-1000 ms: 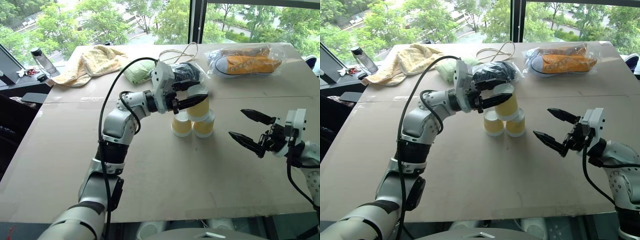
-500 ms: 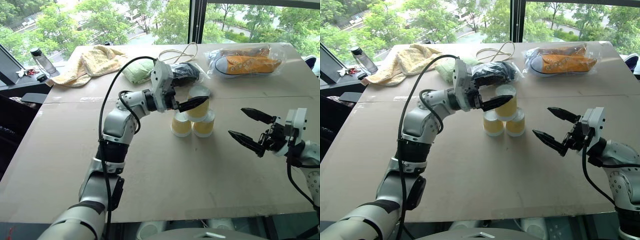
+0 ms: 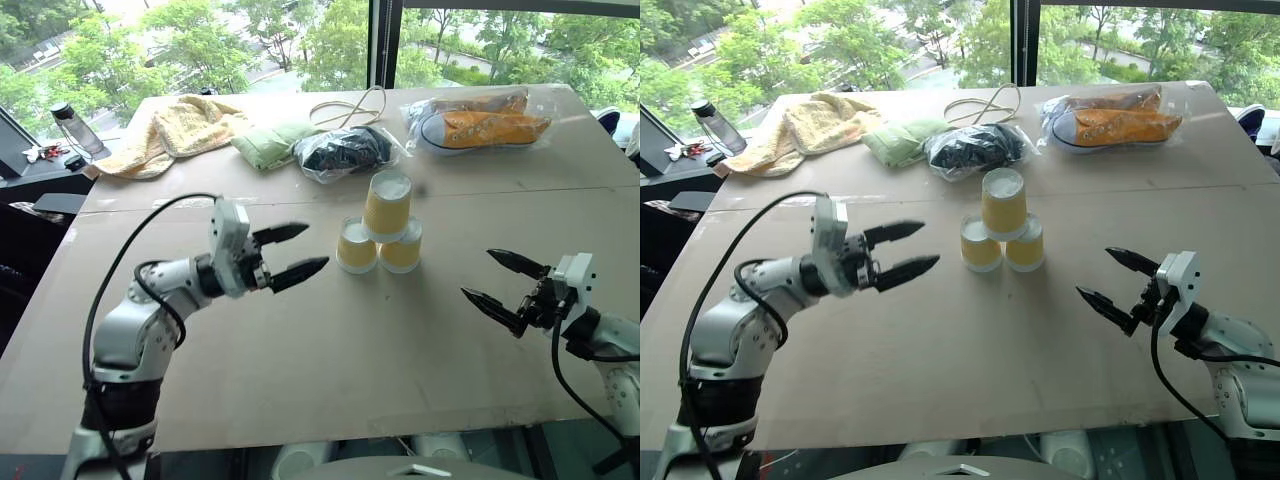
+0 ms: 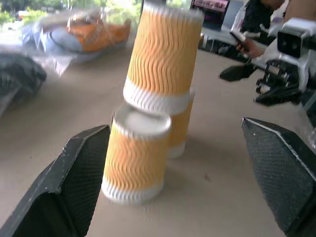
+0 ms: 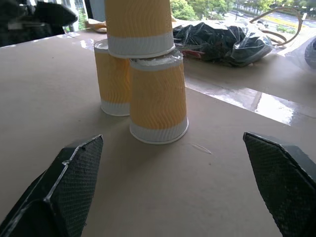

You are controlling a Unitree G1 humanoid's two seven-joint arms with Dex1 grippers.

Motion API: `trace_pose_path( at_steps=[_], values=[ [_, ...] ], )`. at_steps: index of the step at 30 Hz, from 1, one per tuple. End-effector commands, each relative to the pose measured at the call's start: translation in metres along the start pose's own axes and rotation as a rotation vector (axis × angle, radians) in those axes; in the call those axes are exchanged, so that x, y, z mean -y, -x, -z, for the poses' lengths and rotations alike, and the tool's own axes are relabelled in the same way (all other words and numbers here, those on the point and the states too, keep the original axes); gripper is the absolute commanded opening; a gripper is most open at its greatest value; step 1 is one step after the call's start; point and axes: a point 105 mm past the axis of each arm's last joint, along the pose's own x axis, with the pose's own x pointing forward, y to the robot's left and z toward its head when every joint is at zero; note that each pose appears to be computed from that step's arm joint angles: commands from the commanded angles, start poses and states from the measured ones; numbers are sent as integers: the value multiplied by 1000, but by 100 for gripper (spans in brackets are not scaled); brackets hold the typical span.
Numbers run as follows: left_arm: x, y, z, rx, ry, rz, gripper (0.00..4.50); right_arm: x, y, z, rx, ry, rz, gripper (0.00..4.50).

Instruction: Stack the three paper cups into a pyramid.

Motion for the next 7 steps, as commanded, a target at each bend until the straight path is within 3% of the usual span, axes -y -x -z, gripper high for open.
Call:
trace_pose_path(
  at_steps=[1, 4, 7],
  values=[
    [6, 12, 35, -96, -87, -61, 437, 5, 1, 9, -8, 26, -17, 450],
    [10, 15, 53, -114, -85, -123, 437, 9, 0, 17, -18, 9, -41, 450],
    [10, 14, 55, -104, -96, -156, 437, 12, 0, 21, -29, 9, -64, 450]
  ],
)
